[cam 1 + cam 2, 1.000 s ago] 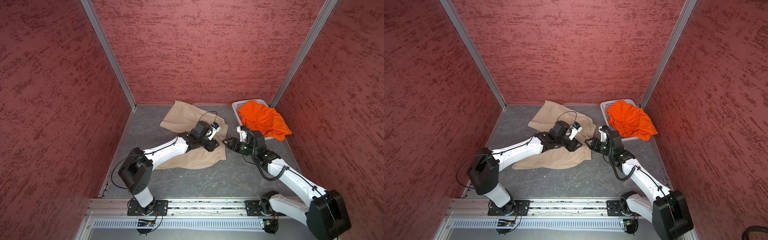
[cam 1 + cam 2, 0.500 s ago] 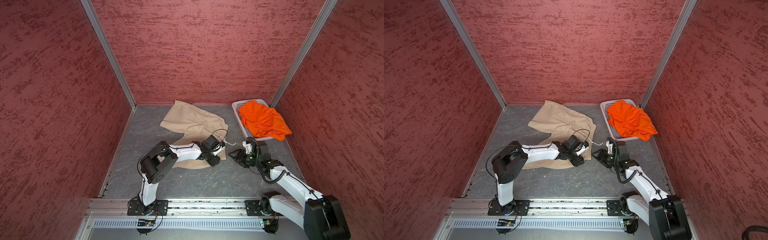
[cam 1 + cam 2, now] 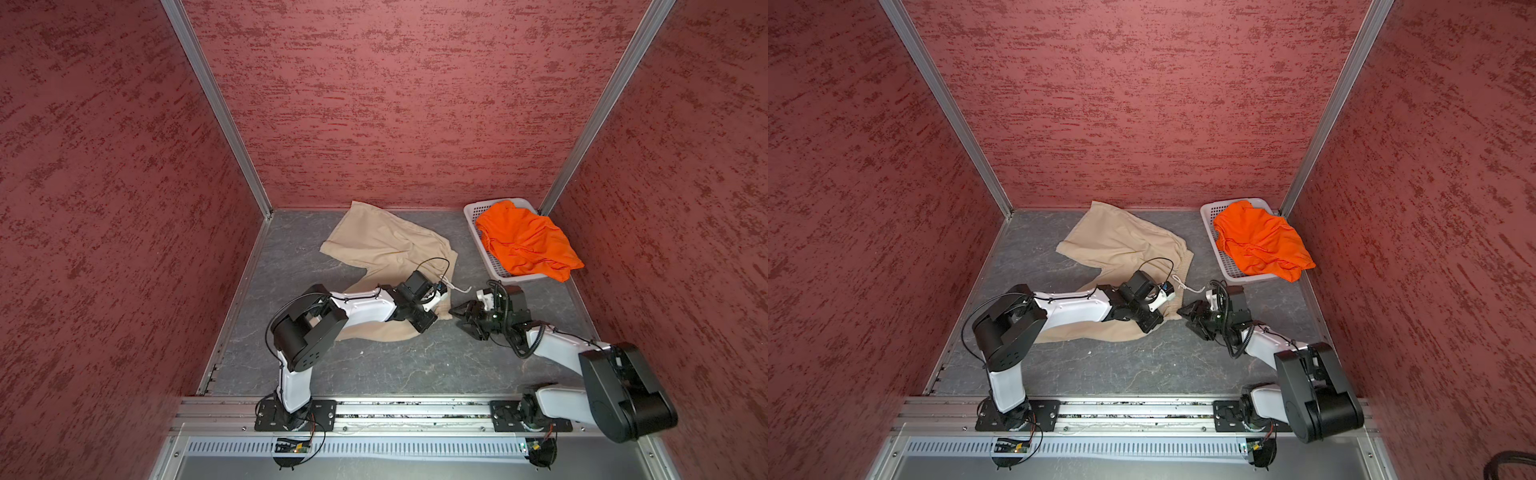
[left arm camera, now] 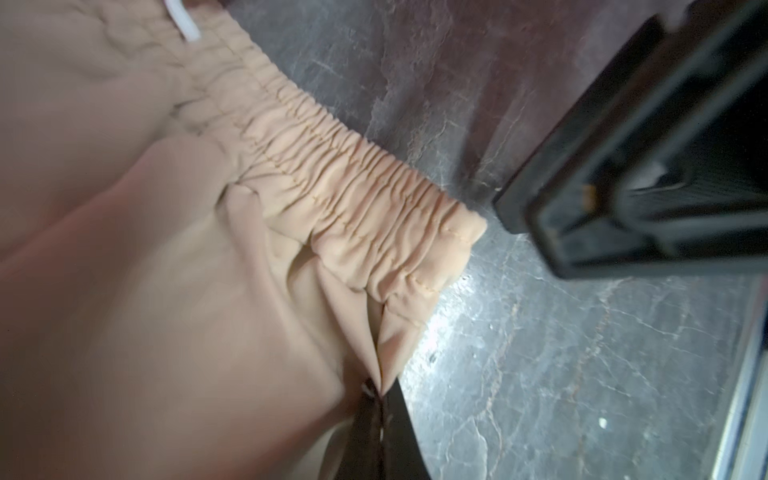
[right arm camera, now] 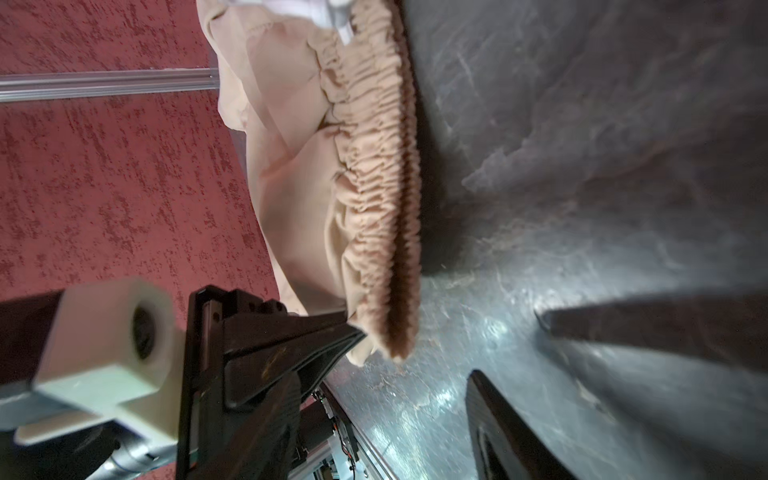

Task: Fold and stack the shorts

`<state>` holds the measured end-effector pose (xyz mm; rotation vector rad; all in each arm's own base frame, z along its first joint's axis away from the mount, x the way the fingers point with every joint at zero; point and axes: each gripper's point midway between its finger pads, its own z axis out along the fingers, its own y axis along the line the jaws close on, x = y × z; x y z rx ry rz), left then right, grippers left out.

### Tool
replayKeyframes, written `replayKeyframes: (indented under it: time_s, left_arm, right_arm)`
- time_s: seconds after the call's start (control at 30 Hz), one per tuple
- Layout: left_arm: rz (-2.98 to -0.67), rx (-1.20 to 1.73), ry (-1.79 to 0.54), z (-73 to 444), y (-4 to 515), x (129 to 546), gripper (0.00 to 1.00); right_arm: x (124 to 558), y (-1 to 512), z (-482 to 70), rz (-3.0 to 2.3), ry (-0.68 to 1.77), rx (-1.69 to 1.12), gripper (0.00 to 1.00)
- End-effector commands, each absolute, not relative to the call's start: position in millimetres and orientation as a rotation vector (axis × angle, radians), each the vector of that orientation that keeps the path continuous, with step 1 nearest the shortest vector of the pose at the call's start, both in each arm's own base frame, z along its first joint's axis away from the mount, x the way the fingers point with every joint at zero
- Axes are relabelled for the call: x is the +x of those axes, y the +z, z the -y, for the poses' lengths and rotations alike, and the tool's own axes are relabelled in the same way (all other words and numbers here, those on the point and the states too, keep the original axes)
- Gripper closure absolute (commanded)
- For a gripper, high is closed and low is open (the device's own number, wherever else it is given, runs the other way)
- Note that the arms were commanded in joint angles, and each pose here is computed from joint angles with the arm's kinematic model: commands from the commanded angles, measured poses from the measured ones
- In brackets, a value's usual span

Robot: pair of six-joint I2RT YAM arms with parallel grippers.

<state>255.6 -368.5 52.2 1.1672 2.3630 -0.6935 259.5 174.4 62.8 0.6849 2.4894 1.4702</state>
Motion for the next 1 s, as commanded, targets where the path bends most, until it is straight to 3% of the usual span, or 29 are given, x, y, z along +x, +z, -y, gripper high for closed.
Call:
replayKeyframes:
  time_s: [0.0, 0.33, 0.43, 0.53, 0.63, 0.73, 0.97]
  left_arm:
    - [-2.222, 1.14, -0.817, 379, 91, 260, 1.0]
    - [-2.203, 1.177, -0.856, 375, 92, 252, 0.99]
    - [-2.203, 1.171, -0.827, 372, 93, 255, 0.98]
    - [-2.21, 1.164, -0.792, 369, 94, 257, 0.96]
    - [-2.225, 1.107, -0.712, 359, 97, 267, 0.77]
    - [-2.235, 1.006, -0.656, 342, 107, 280, 0.58]
    - [-2.25, 0.703, -0.52, 280, 131, 302, 0.48]
  right_arm:
    - [281, 90, -187, -2.387, 1.592, 0.617, 0.34]
    - [300, 91, -207, -2.373, 1.676, 0.578, 0.4]
    - [305, 96, -214, -2.353, 1.714, 0.565, 0.48]
    - [311, 104, -218, -2.319, 1.735, 0.55, 0.68]
    - [325, 132, -218, -2.237, 1.732, 0.495, 0.84]
    - [340, 167, -220, -2.186, 1.688, 0.406, 0.88]
    - [367, 257, -222, -2.059, 1.604, 0.213, 0.93]
